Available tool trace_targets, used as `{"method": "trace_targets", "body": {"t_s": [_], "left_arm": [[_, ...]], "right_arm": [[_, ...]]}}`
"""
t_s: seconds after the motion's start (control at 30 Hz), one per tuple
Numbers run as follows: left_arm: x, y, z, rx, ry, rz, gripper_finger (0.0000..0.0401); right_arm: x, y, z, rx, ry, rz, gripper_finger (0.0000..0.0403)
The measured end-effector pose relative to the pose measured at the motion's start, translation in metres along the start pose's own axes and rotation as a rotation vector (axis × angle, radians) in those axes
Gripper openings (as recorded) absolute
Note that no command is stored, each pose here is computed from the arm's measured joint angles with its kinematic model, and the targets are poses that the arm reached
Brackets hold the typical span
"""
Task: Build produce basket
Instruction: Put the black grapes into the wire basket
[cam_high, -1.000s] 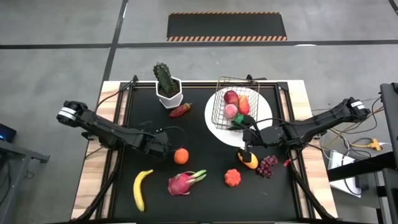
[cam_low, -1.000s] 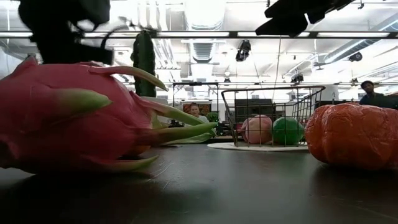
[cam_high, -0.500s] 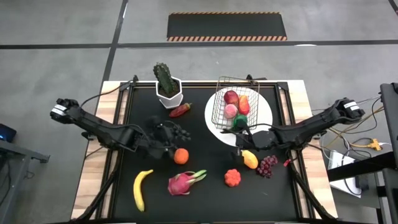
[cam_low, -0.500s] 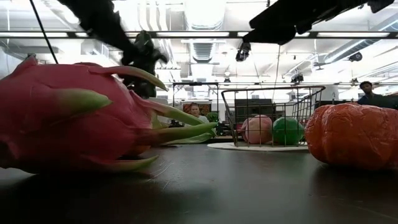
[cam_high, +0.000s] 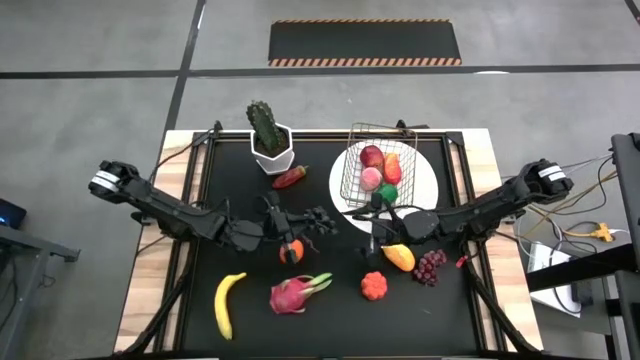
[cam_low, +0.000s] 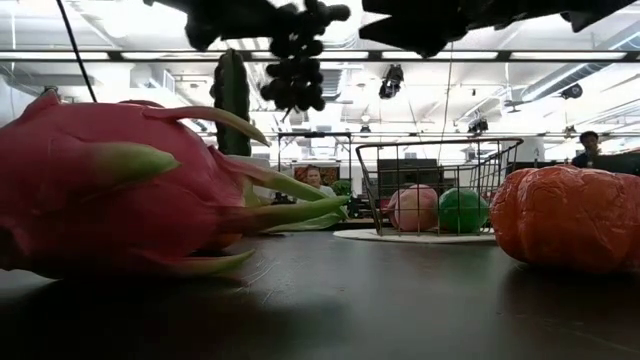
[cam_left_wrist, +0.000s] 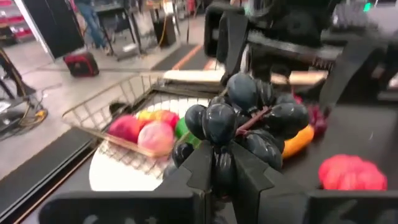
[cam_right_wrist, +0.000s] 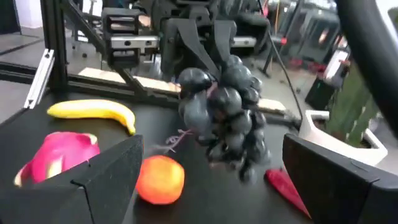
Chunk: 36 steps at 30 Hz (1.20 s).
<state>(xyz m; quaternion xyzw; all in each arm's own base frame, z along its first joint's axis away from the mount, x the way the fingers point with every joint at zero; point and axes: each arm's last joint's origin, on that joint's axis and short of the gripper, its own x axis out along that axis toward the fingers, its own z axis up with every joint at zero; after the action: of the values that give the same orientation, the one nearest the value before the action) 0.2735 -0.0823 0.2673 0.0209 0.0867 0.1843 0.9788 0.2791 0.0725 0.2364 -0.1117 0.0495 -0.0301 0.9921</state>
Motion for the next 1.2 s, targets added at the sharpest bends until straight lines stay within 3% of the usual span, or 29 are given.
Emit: {"method": "trace_targets", "body": {"t_s": [0.2,0.47,0.57,0.7,1.0,1.2], "left_arm": [[0.012,-0.011,-0.005,-0.031,-0.074,-0.004,0.0017],[0.021,-0.018,-0.007,-0.066,-0.108,-0.014,0.0017],[0.022,-0.02,-0.006,-0.081,-0.126,-0.019,0.0017],[0.024,-0.02,-0.008,-0.077,-0.126,-0.018,0.0017],[0.029,-0.022,-0.013,-0.065,-0.119,-0.012,0.0025],[0.029,-0.022,-0.014,-0.04,-0.118,-0.011,0.0052]], "right_arm": [[0.009,0.0,0.001,-0.023,-0.08,-0.035,0.0366],[0.019,-0.001,-0.006,-0.053,-0.054,-0.05,0.0364],[0.02,-0.001,-0.007,-0.071,-0.059,-0.052,0.0346],[0.021,0.0,-0.007,-0.084,-0.065,-0.053,0.0295],[0.019,-0.002,-0.003,-0.092,-0.087,-0.061,0.0132],[0.02,-0.001,-0.004,-0.097,-0.085,-0.059,0.006]]}}
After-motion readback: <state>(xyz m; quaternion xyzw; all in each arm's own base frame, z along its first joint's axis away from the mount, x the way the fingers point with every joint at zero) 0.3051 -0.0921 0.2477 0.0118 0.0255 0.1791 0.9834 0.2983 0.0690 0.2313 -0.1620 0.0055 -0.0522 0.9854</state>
